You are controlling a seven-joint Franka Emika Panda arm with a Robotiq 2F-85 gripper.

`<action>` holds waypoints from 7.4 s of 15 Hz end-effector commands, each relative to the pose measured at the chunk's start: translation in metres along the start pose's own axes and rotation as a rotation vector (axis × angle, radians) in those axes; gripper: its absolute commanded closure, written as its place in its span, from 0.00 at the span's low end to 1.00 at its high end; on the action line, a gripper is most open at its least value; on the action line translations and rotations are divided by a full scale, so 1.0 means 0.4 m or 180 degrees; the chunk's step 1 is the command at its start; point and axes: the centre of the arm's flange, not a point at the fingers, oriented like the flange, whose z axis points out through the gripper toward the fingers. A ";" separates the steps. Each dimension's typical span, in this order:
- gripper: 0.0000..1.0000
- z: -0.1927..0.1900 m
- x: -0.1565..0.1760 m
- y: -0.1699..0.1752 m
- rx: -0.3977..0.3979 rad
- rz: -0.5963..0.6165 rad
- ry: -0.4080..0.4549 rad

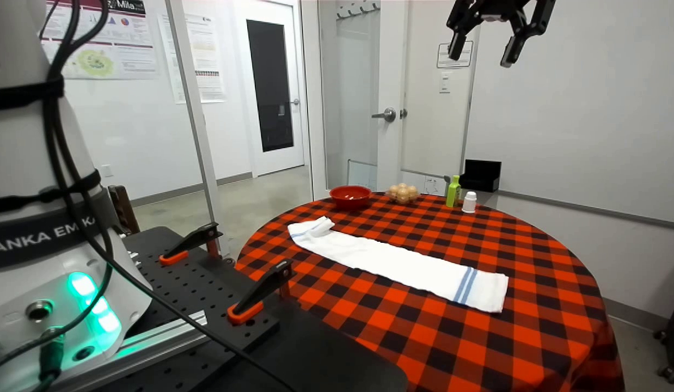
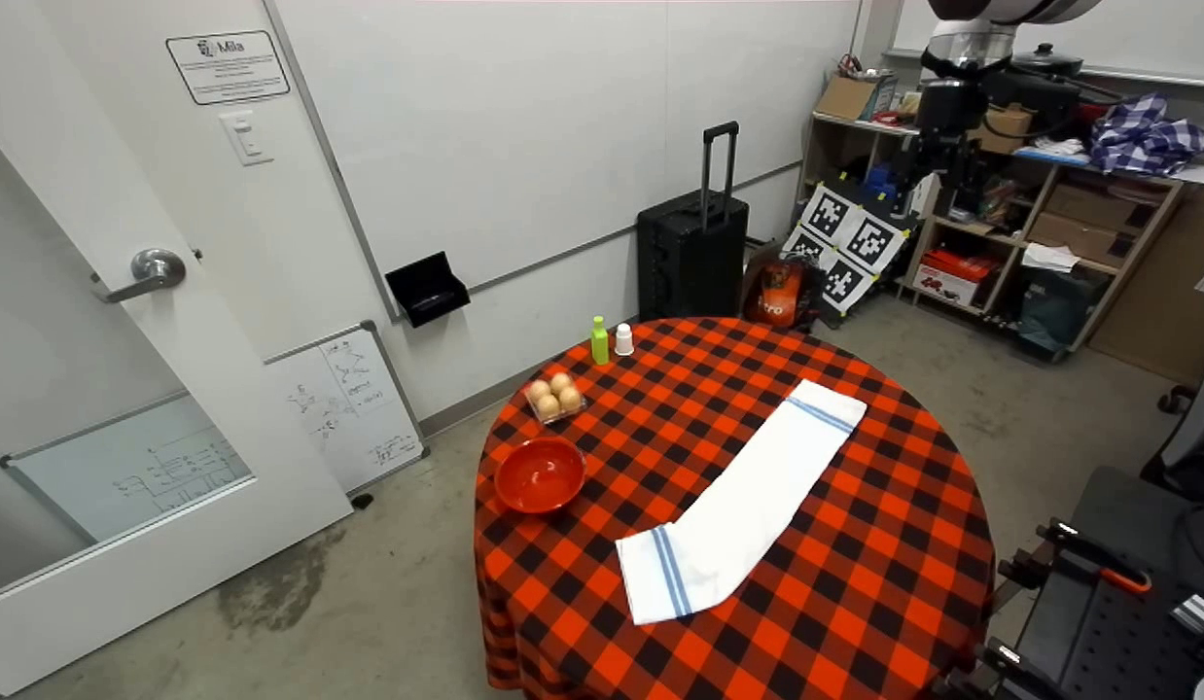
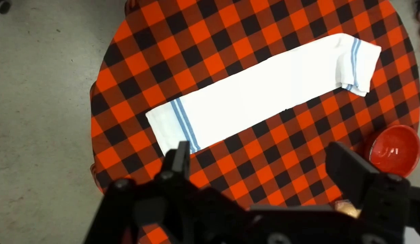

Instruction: Fold the cloth

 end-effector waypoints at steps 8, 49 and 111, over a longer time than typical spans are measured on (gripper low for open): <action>0.00 0.121 0.215 0.082 -0.0144 0.0397 0.0282; 0.00 0.713 0.572 0.283 0.0175 0.0675 -0.0863; 0.00 1.056 0.454 0.306 -0.0146 0.1177 -0.0619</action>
